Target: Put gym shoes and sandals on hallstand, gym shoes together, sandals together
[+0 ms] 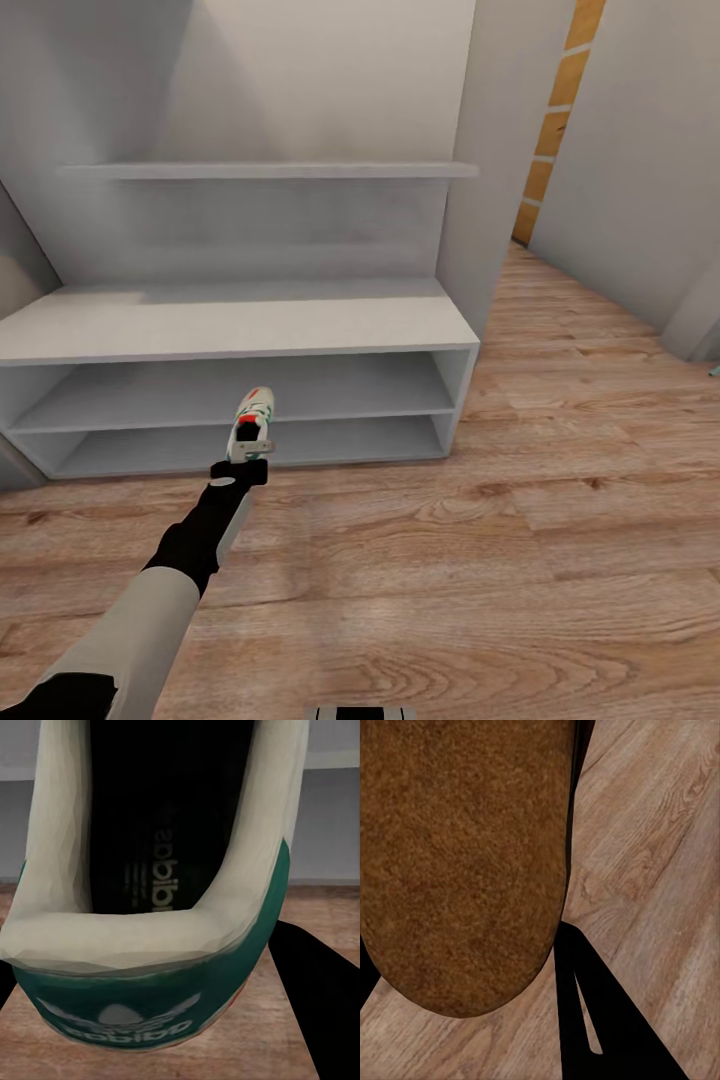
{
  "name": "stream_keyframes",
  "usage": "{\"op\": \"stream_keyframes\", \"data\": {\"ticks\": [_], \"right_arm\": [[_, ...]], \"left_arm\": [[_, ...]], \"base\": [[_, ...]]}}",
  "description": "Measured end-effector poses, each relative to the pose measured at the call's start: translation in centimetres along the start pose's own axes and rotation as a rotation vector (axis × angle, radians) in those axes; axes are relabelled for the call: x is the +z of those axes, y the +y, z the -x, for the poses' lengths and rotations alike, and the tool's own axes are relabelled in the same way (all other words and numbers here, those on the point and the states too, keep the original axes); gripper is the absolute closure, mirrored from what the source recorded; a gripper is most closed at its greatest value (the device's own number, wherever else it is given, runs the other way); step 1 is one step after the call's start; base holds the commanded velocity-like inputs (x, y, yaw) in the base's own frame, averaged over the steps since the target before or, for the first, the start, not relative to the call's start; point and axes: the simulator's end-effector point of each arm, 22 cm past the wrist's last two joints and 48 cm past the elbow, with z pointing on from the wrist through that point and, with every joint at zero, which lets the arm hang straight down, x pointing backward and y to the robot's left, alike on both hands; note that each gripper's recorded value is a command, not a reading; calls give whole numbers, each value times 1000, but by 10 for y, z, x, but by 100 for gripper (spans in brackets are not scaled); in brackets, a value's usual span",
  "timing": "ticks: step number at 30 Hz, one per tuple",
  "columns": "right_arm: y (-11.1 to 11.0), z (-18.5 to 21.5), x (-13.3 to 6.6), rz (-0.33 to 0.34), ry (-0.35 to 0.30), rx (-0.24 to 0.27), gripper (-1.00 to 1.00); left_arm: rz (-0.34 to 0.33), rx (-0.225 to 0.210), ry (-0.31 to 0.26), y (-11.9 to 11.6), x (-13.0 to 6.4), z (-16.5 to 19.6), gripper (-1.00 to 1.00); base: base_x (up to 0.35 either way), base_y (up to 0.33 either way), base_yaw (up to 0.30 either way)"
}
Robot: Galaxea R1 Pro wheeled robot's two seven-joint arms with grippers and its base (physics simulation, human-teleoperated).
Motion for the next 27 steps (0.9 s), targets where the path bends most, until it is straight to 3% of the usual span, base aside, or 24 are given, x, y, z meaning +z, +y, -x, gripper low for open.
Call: {"op": "stream_keyframes", "data": {"ticks": [27], "right_arm": [[1, -9, 8, -14, 18, -20, 100]], "left_arm": [[7, -4, 29, 3, 10, -18, 100]], "base": [[4, 0, 0]]}}
